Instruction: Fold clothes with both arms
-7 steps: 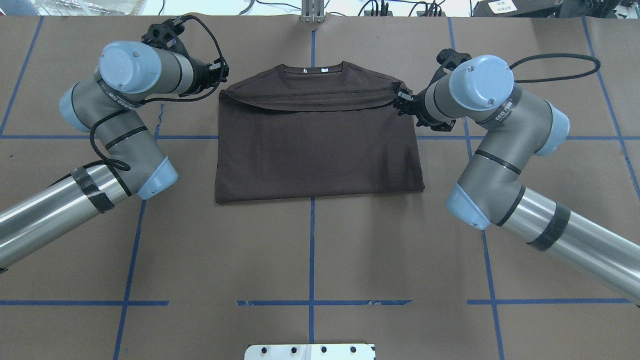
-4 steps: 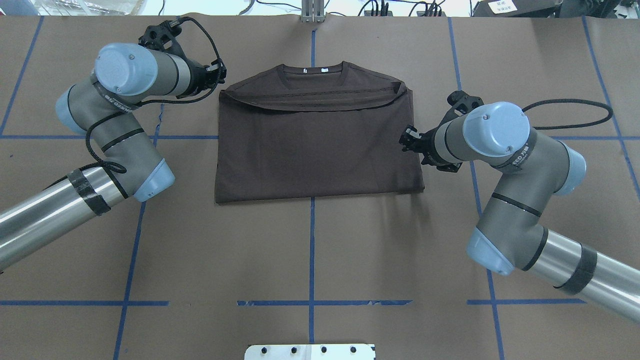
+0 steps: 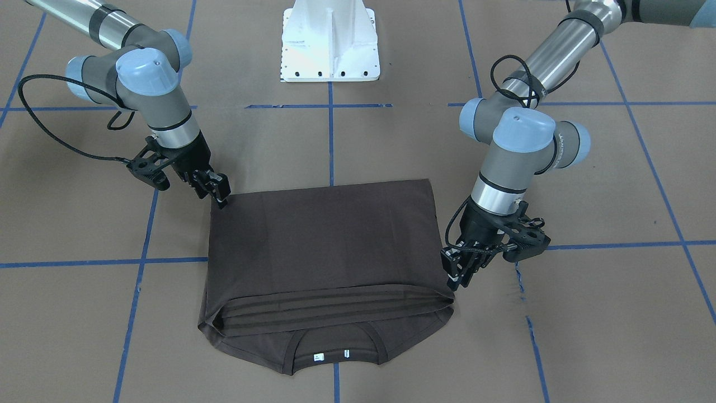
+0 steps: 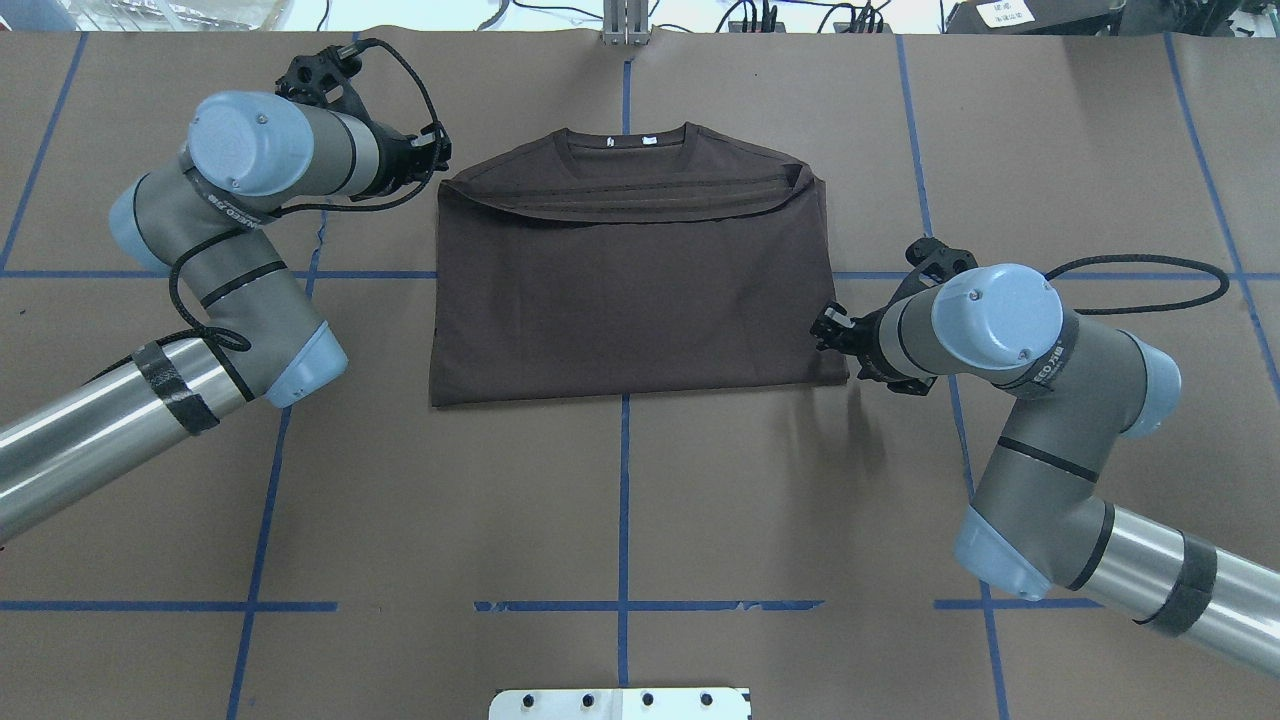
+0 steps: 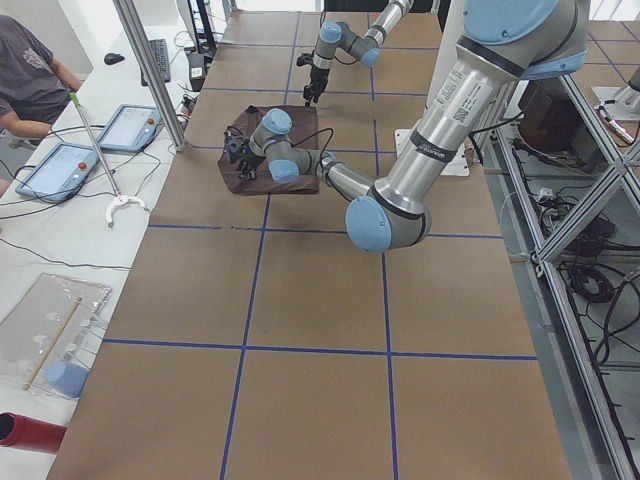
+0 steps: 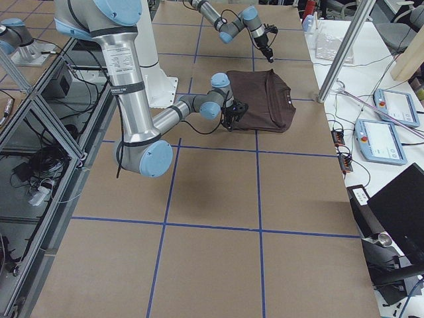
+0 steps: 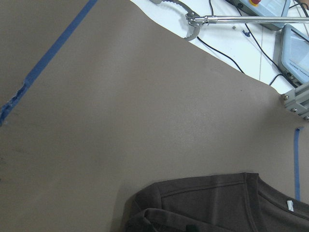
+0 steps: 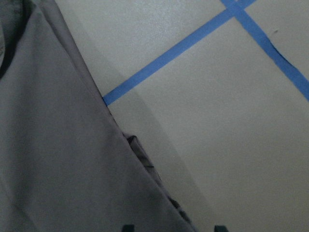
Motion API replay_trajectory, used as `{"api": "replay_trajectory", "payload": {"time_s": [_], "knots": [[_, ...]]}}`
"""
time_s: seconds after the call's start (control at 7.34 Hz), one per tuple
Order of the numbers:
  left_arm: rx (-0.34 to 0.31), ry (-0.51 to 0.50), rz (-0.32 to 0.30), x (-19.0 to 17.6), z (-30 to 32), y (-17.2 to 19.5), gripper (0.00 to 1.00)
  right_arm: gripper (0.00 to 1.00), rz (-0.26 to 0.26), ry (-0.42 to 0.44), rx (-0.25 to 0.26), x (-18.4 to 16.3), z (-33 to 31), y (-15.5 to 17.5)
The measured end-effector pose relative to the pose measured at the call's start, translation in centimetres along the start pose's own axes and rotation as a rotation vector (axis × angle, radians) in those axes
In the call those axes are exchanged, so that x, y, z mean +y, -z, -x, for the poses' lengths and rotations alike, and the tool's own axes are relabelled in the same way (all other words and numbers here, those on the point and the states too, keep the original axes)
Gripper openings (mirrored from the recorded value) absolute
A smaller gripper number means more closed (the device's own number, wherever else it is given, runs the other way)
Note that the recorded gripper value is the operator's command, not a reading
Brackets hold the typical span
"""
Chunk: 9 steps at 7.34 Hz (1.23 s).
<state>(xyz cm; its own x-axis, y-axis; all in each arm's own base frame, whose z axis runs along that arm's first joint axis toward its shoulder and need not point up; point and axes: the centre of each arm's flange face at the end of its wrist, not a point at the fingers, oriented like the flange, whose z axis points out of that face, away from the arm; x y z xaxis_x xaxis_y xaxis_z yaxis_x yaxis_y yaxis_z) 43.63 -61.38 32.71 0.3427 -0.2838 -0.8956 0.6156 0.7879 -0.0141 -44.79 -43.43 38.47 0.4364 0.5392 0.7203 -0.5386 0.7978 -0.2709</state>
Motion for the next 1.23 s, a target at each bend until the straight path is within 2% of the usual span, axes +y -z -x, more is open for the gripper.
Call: {"api": "replay_trajectory", "payload": {"time_s": [0.27, 0.41, 0.55, 1.23], "knots": [[-0.002, -0.002, 0.000, 0.0, 0.1, 0.0, 0.35, 0.62, 0.009, 0.009, 0.014, 0.9, -0.3, -0.8], [-0.003, -0.003, 0.000, 0.0, 0.2, -0.1, 0.35, 0.56, 0.011, 0.011, 0.019, 1.1, -0.5, -1.0], [-0.004, -0.003, -0.001, 0.0, 0.2, -0.1, 0.34, 0.01, 0.011, 0.011, 0.026, 1.1, -0.6, -1.3], [0.007, -0.004, -0.005, 0.0, 0.5, 1.6, 0.34, 0.00, 0.010, 0.012, 0.015, 1.2, 0.0, -1.1]]}}
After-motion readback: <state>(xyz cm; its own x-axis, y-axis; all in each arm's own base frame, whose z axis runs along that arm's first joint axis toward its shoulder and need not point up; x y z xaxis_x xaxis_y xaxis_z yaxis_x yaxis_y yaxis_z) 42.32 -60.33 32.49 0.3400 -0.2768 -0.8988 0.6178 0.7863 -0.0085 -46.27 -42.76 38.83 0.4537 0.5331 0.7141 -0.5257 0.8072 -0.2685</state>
